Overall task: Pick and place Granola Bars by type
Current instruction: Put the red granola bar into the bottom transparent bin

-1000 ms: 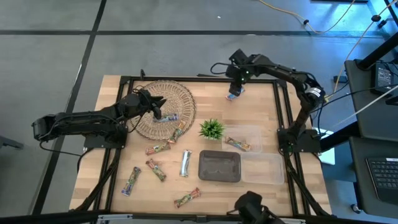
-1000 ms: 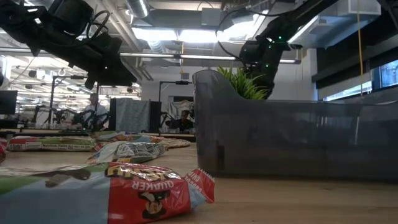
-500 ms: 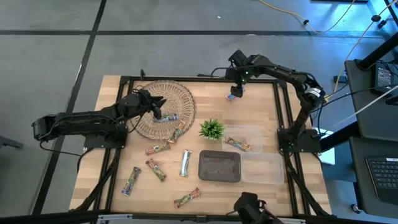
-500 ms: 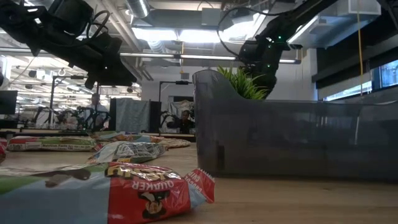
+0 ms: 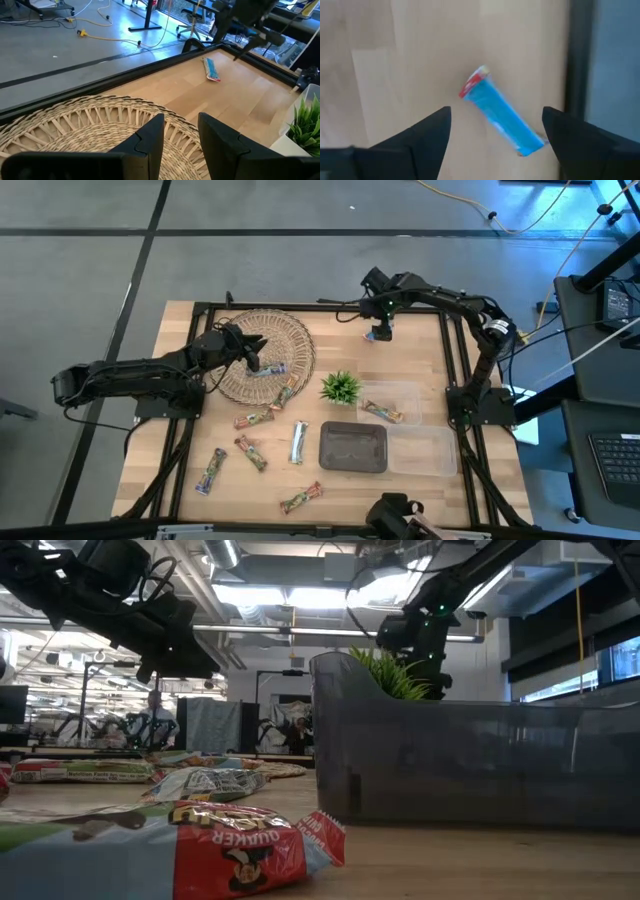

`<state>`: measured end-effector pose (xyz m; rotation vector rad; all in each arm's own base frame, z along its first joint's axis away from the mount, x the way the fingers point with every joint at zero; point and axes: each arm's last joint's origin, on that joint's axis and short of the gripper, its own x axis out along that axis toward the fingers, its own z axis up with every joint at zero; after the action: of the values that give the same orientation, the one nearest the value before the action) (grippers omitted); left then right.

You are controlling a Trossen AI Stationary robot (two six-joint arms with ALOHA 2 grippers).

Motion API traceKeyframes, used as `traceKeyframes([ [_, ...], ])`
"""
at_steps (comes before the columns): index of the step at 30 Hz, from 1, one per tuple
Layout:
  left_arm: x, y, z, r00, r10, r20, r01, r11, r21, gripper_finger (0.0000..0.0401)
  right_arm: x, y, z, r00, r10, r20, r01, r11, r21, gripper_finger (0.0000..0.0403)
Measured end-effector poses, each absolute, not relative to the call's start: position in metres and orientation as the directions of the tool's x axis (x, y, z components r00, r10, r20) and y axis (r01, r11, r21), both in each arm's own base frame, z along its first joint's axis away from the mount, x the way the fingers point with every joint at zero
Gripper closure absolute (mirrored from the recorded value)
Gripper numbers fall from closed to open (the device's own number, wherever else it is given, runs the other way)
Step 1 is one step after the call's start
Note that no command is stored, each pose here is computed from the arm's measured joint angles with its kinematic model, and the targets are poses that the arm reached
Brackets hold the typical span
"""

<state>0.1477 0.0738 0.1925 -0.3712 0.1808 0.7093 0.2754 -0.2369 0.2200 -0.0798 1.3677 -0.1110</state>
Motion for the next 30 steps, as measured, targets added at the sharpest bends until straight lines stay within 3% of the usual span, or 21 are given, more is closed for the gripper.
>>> traceKeyframes([
  [11, 0.148, 0.074, 0.193, 0.747, 0.601, -0.286, -0.664, 0.7, -0.263, 0.0287, 0.289, -0.239, 0.177, 0.0, -0.167, -0.986, -0.07, 0.984, -0.166, 0.0089],
  [17, 0.148, 0.074, 0.193, 0.747, 0.6, -0.286, -0.664, 0.7, -0.263, 0.0287, 0.294, -0.239, 0.162, -0.026, -0.156, -0.987, -0.145, 0.978, -0.151, 0.0089],
  [30, 0.148, 0.074, 0.193, 0.747, 0.6, -0.286, -0.663, 0.707, -0.246, 0.0287, 0.3, -0.243, 0.137, -0.056, -0.136, -0.989, -0.15, 0.981, -0.127, 0.0102],
])
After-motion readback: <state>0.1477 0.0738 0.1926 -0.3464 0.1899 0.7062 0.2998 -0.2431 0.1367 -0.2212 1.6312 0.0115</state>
